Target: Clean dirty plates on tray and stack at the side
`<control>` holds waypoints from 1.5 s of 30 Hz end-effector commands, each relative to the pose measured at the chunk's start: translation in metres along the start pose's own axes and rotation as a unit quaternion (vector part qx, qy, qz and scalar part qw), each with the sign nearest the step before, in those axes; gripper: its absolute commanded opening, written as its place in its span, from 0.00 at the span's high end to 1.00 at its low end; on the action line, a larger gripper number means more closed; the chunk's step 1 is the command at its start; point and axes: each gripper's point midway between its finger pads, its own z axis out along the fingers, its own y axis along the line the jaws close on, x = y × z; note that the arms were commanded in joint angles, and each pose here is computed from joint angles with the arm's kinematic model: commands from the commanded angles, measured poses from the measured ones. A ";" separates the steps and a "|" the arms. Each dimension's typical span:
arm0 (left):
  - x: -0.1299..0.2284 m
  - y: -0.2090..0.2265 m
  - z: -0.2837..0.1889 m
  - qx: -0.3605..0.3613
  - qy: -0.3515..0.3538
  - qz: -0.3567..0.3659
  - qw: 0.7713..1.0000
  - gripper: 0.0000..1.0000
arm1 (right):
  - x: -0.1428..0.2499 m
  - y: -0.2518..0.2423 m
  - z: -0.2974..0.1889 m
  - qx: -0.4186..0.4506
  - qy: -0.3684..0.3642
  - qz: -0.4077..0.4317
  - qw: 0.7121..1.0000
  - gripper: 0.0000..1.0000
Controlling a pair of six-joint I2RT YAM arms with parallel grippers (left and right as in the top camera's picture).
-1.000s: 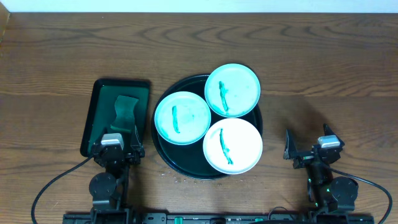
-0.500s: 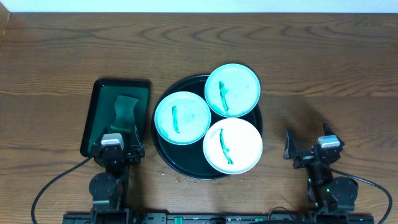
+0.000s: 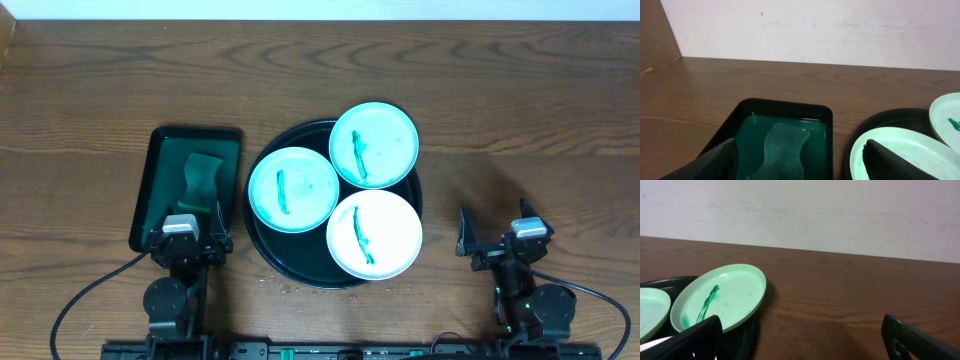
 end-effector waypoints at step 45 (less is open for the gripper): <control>-0.058 -0.046 0.069 0.052 0.452 -0.126 0.881 0.20 | -0.073 0.145 0.157 -0.306 0.455 0.002 0.836 0.01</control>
